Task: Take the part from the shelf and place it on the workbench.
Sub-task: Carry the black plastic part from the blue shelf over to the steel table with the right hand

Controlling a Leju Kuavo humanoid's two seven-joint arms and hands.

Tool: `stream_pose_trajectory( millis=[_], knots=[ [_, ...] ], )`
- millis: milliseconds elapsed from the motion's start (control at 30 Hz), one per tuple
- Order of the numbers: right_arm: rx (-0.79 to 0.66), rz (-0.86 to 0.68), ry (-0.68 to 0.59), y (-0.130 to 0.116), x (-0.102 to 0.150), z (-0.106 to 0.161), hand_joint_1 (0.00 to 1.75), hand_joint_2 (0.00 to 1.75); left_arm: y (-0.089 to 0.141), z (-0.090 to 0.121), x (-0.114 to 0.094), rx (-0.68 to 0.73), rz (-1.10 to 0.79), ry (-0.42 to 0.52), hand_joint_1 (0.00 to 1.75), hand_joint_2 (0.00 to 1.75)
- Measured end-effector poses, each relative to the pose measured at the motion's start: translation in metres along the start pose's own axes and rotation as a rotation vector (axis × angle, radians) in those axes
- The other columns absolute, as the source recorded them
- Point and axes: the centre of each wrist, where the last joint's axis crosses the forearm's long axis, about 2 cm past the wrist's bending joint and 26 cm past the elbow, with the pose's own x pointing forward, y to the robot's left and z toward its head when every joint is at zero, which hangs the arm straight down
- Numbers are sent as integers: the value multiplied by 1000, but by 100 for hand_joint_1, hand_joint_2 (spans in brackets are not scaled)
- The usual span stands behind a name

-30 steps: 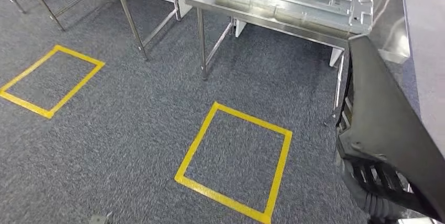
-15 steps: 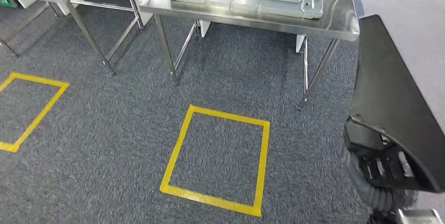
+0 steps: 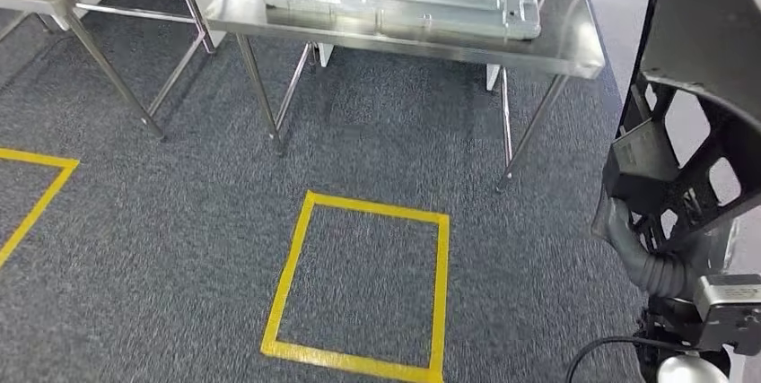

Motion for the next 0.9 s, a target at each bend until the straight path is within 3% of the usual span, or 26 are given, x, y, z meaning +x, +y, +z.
stream_pose_trajectory(
  millis=[367,567,900],
  knots=[
    [28,47,44,-14,-28,-40,175,175,-7,0,0,13,30,10,0,0],
    [33,88,17,-29,-37,-85,175,175,-11,-7,7,37,64,-6,0,0],
    [54,170,83,-31,-59,-157,175,175,-12,0,1,41,89,36,0,0]
  ],
)
